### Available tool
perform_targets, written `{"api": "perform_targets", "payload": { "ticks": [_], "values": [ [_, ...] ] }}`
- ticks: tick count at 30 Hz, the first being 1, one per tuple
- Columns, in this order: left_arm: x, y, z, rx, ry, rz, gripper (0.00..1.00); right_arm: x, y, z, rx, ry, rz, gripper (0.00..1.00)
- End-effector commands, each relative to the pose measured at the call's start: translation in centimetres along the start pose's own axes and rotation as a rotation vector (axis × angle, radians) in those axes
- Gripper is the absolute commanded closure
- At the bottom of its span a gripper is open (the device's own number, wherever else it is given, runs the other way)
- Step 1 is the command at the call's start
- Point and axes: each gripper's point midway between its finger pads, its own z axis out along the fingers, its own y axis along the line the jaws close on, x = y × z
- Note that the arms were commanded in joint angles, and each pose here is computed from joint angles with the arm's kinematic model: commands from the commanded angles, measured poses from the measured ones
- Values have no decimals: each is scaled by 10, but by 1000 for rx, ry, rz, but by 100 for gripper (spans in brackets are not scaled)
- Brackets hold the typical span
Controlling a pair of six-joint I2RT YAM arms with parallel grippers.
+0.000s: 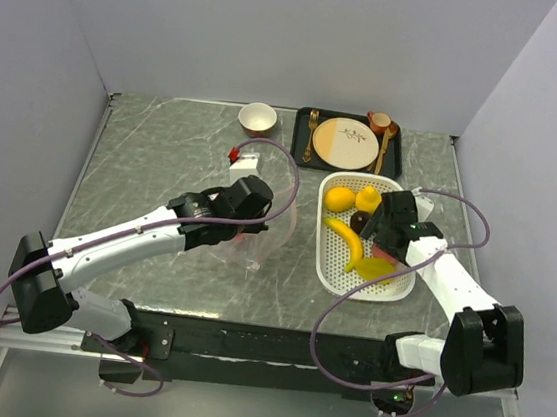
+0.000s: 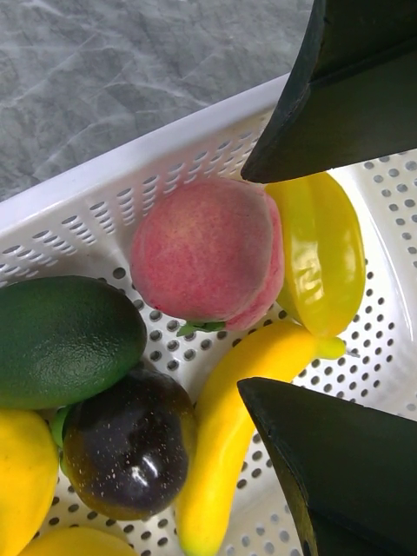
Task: Place the food in the zip-top bag and seal the zipper
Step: Pick up the fake fruit from the bin.
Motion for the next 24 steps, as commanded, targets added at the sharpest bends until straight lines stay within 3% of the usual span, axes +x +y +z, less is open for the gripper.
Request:
{"api": "perform_targets", "payload": {
  "ticks": [1, 7, 16, 24],
  "values": [
    [-10, -11, -4, 32, -20, -10, 99, -17, 1, 5, 18, -59, 21, 0],
    [-7, -7, -4, 29, -19, -15, 99, -13, -2, 11, 43, -45, 19, 3],
    [-4, -5, -1, 19, -9, -9, 99, -6, -4, 21, 39, -41, 9, 25],
    [-1, -4, -1, 17, -4, -12, 99, 0, 3, 31, 17, 17, -6, 25]
  ]
}}
